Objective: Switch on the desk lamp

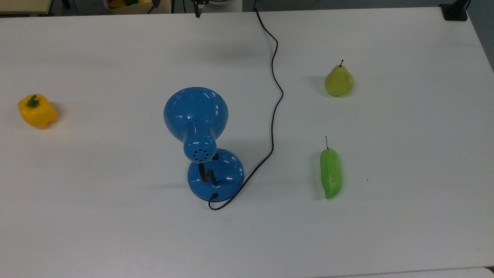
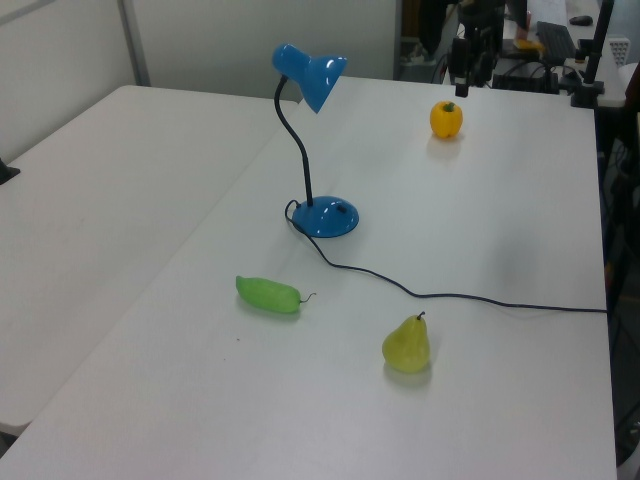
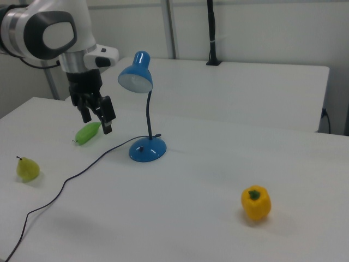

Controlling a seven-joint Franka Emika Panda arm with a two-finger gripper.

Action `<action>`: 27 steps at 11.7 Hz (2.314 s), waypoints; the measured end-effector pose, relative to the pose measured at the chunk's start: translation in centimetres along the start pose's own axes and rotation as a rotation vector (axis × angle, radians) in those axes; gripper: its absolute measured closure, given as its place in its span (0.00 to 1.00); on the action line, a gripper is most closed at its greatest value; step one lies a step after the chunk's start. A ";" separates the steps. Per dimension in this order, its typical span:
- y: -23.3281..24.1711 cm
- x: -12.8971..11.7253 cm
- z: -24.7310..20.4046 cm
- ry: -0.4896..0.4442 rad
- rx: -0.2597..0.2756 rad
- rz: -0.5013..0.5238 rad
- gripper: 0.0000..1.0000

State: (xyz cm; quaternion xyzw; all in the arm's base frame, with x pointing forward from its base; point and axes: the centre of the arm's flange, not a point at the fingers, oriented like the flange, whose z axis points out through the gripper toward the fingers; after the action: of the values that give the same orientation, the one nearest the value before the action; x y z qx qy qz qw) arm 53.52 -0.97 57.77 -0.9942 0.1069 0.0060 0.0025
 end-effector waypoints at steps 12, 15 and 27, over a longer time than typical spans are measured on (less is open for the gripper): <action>2.5 2.1 -0.1 0.035 0.000 0.031 0.00; 2.7 1.5 -1.9 0.032 -0.001 -0.050 0.00; 0.1 2.9 -1.7 0.123 0.108 -0.253 0.99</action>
State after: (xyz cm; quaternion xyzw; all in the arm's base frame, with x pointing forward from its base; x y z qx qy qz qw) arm 56.38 -1.72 59.41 -0.9967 -0.0192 -0.0612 0.0502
